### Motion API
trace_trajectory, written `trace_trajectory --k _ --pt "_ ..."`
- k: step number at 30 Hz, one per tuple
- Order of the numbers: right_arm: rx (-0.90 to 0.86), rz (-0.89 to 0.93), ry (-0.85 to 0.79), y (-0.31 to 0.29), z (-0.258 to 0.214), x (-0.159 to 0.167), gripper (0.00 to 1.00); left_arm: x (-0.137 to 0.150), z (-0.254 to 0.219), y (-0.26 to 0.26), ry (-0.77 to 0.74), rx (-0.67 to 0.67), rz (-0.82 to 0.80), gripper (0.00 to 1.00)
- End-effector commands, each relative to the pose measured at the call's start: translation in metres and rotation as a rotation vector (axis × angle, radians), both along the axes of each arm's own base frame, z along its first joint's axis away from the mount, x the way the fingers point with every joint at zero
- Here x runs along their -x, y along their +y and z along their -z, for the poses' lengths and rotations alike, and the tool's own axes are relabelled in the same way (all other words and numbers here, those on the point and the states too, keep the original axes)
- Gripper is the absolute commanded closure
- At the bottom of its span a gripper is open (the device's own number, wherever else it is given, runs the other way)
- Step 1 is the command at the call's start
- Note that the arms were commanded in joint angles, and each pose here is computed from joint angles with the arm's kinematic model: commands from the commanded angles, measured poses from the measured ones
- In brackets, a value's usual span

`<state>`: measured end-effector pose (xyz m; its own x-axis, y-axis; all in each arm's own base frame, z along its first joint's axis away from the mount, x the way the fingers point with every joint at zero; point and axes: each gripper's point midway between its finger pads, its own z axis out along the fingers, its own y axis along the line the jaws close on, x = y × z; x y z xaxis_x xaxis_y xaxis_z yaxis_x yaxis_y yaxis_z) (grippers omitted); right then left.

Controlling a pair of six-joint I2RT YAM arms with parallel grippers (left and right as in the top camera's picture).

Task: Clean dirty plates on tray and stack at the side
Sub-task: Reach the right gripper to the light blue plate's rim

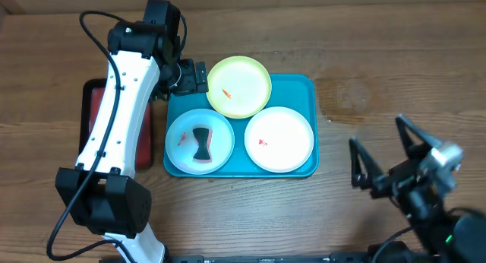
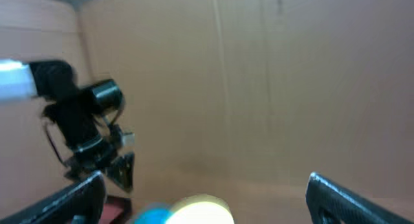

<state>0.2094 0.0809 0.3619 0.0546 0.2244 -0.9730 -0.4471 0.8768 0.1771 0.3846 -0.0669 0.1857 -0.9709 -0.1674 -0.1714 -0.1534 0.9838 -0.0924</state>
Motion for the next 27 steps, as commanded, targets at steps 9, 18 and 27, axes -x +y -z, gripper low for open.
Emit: trace_trajectory --k 9,18,27 --pt "0.06 -0.513 0.434 0.081 -0.064 -0.054 0.0 0.0 -0.002 -0.006 -0.001 0.023 -0.007 0.0" --pt "0.115 -0.421 0.752 0.118 0.042 -0.134 0.0 0.0 -0.002 -0.006 -0.002 0.022 -0.007 0.0" --pt "0.16 -0.361 0.942 0.161 0.109 -0.147 0.06 -0.001 -0.002 -0.006 -0.005 0.023 -0.007 0.0"
